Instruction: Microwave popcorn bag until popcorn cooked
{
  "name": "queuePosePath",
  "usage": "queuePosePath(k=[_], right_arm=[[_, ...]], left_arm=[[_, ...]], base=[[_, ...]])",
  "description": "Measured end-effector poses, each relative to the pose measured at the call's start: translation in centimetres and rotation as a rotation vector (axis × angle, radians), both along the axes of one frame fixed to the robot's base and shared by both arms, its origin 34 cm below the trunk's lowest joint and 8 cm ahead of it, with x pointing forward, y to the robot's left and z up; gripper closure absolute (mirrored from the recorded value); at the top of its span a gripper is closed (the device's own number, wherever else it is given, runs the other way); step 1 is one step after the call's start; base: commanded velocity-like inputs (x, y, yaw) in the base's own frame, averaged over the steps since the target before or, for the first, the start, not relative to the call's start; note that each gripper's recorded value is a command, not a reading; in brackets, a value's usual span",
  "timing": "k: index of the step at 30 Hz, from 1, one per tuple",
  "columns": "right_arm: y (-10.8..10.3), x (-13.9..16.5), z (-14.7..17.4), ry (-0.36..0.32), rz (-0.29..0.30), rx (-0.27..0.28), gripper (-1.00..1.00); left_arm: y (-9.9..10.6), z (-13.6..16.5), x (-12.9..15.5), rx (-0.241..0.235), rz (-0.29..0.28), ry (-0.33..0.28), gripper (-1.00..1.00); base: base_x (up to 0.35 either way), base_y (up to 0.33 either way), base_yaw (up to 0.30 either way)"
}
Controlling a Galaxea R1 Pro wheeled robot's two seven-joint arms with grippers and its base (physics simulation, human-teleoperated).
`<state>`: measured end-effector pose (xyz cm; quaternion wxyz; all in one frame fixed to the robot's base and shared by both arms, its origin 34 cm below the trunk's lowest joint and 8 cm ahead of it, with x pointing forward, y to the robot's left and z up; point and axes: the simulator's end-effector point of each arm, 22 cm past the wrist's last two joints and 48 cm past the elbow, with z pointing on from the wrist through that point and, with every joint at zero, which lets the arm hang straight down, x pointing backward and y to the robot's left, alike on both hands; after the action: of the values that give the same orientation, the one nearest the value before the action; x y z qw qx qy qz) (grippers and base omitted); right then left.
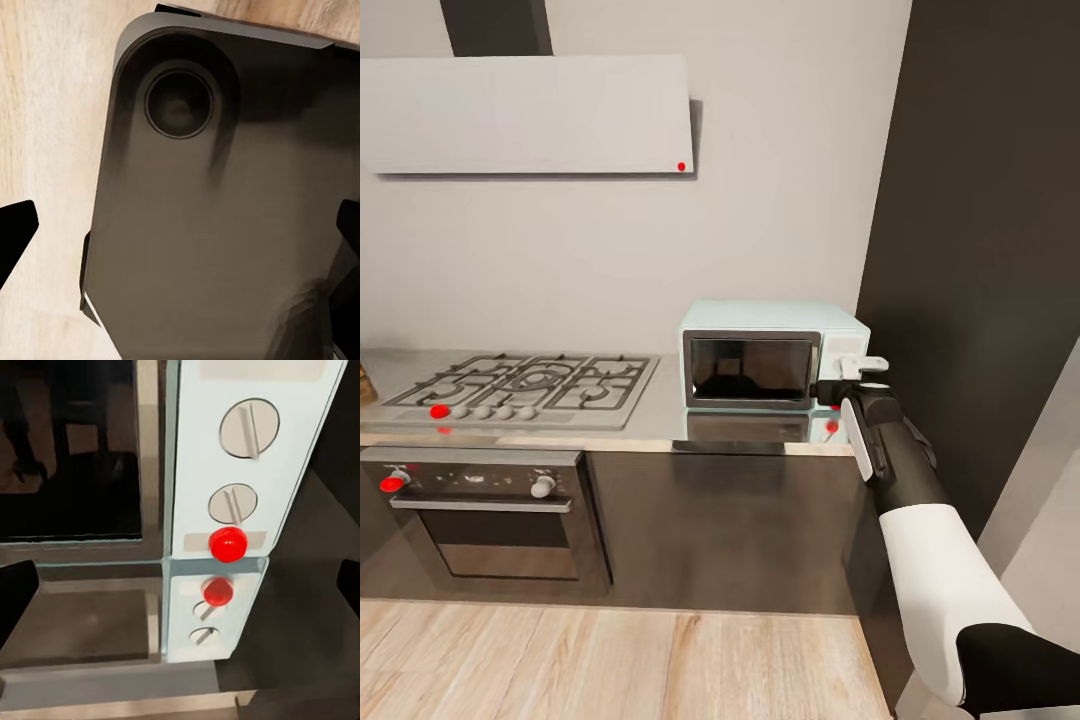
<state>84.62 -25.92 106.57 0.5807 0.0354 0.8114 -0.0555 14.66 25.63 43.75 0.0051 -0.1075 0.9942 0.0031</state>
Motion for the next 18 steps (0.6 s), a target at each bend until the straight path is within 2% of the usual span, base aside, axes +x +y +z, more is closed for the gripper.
queuePosePath(k=[6,18], right_arm=[[0.88,0.10,-0.05,0.000,0.035,0.013,-1.00],[1.17,0.13,-0.18,0.003,0.047,0.016,-1.00]], left_arm=[[0.01,0.00,0.00,0.000,0.000,0.000,-1.00],[-0.10,0.00,0.00,-0.001,0.001,0.000,-1.00]], base=[[0.000,0.000,0.000],[0.000,0.000,0.000]])
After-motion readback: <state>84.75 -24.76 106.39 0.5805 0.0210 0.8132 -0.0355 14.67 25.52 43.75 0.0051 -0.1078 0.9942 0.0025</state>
